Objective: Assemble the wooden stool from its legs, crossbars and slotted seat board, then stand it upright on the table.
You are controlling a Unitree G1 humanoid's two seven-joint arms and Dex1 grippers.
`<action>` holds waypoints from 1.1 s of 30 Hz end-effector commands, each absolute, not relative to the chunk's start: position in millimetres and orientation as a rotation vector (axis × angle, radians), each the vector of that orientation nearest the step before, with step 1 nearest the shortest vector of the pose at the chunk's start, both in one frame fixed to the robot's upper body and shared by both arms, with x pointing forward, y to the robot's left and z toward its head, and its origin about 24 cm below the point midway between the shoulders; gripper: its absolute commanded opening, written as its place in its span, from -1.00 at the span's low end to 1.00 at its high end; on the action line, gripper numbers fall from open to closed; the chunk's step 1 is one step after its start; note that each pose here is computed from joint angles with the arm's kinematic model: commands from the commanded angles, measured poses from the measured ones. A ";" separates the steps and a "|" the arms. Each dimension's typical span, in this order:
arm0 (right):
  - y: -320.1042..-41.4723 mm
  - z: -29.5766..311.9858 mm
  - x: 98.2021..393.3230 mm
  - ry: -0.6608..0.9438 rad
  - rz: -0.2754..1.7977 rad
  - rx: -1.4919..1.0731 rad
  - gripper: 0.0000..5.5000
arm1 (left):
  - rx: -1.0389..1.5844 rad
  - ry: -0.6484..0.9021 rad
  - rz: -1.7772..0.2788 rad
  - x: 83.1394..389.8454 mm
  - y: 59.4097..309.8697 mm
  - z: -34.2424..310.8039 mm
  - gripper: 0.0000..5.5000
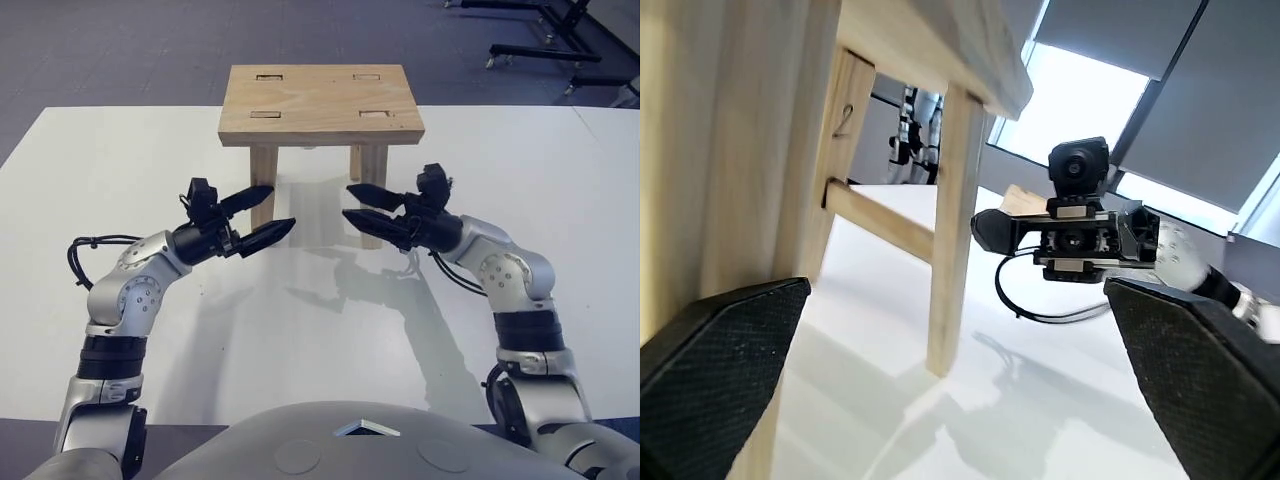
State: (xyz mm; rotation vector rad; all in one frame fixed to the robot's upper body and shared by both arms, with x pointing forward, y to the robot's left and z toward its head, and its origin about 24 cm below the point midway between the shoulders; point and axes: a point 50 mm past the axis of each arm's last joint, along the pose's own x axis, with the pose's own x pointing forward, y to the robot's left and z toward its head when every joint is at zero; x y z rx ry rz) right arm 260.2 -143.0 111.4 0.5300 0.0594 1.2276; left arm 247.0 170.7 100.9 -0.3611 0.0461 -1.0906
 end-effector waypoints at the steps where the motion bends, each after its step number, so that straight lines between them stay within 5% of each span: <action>1: -143.1 124.2 251.8 -0.130 1.057 0.502 0.60 | -0.282 -0.088 -1.036 238.5 166.7 112.2 0.96; 7: -143.3 179.3 244.6 -0.453 0.906 0.468 0.60 | -0.346 -0.338 -1.116 213.1 156.0 172.4 0.96; 12: -150.4 188.4 265.9 -0.540 0.628 0.228 0.60 | -0.282 -0.494 -0.868 234.3 155.0 201.5 0.96; 17: -159.3 180.2 282.4 -0.571 0.340 0.108 0.95 | 0.010 -0.540 -0.381 271.5 152.9 191.7 0.96; 33: -143.4 186.2 292.5 -0.633 0.348 0.103 0.95 | 0.113 -0.604 -0.244 279.8 136.5 184.6 0.96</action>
